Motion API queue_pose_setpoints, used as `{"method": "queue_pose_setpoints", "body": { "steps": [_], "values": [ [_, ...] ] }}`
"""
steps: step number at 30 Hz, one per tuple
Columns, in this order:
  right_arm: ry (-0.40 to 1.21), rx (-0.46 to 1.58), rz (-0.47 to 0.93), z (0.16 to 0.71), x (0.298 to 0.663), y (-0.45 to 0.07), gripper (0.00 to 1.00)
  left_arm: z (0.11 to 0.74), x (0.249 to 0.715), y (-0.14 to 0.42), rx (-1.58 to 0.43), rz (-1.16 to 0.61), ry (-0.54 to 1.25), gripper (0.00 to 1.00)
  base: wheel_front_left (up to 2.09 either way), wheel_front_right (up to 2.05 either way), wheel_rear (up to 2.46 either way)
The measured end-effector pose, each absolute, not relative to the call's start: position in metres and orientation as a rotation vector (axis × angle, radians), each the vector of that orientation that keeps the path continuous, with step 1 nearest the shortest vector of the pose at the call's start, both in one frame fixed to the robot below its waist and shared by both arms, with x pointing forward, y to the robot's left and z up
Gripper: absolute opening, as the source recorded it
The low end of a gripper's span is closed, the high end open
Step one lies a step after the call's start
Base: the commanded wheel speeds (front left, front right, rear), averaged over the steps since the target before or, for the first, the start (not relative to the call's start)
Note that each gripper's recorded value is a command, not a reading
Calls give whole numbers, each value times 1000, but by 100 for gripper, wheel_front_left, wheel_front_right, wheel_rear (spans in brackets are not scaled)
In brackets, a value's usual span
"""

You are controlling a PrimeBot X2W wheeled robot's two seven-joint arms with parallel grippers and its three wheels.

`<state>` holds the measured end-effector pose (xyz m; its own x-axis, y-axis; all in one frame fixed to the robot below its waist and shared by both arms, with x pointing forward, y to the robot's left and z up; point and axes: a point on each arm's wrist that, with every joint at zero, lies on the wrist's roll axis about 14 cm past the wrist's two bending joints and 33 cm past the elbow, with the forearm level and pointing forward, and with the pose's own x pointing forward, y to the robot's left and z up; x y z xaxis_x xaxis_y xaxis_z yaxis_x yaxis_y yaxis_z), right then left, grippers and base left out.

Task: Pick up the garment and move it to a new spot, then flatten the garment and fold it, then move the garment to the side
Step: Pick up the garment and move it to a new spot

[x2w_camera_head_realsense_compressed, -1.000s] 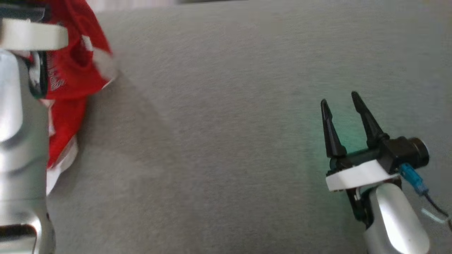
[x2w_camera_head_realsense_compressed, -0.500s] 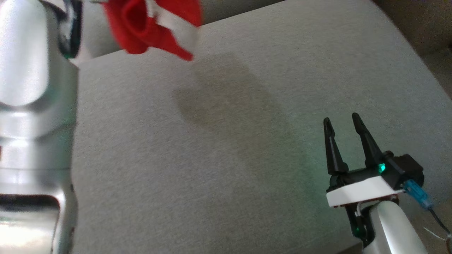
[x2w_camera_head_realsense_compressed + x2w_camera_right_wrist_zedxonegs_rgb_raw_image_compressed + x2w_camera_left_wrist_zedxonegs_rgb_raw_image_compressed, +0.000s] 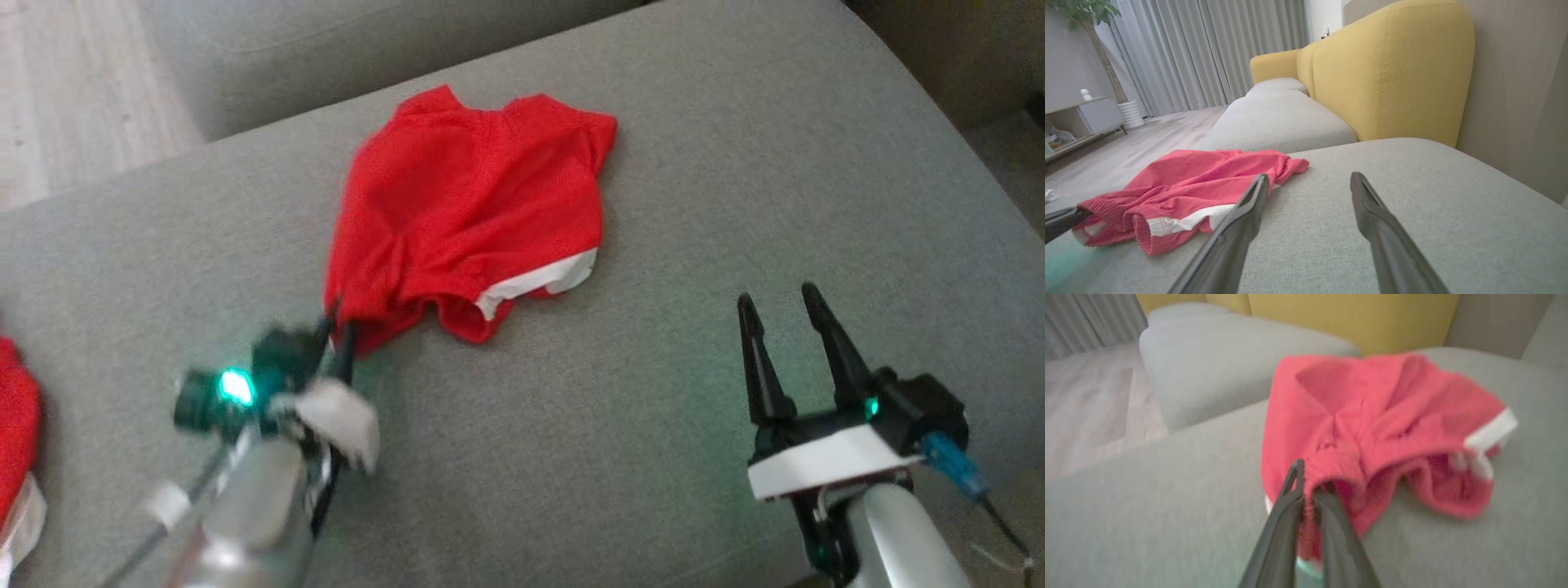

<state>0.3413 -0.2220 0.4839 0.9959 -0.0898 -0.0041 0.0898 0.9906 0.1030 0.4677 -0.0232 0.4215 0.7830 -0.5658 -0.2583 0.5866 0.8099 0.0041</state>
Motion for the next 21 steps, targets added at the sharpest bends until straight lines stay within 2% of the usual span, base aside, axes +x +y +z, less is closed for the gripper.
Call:
{"method": "queue_pose_setpoints", "body": {
  "steps": [1, 2, 7, 13, 21],
  "values": [
    [7, 107, -86, 481, 340, -220, 100, 408, 457, -15, 98, -606, 285, 89, 0, 0, 0],
    [18, 111, -80, 478, 337, -217, 100, 401, 448, -10, 110, -596, 300, 100, 0, 0, 0],
    [52, 119, -38, 466, 334, -202, 100, 411, 426, 9, 75, -518, 245, 100, 0, 0, 0],
    [47, 123, 27, 466, 335, -181, 100, 420, 379, 43, 0, -398, 209, 100, 0, 0, 0],
    [4, 125, 105, 479, 332, -158, 100, 476, 353, 91, -89, -190, 36, 100, 0, 0, 0]
  ]
}}
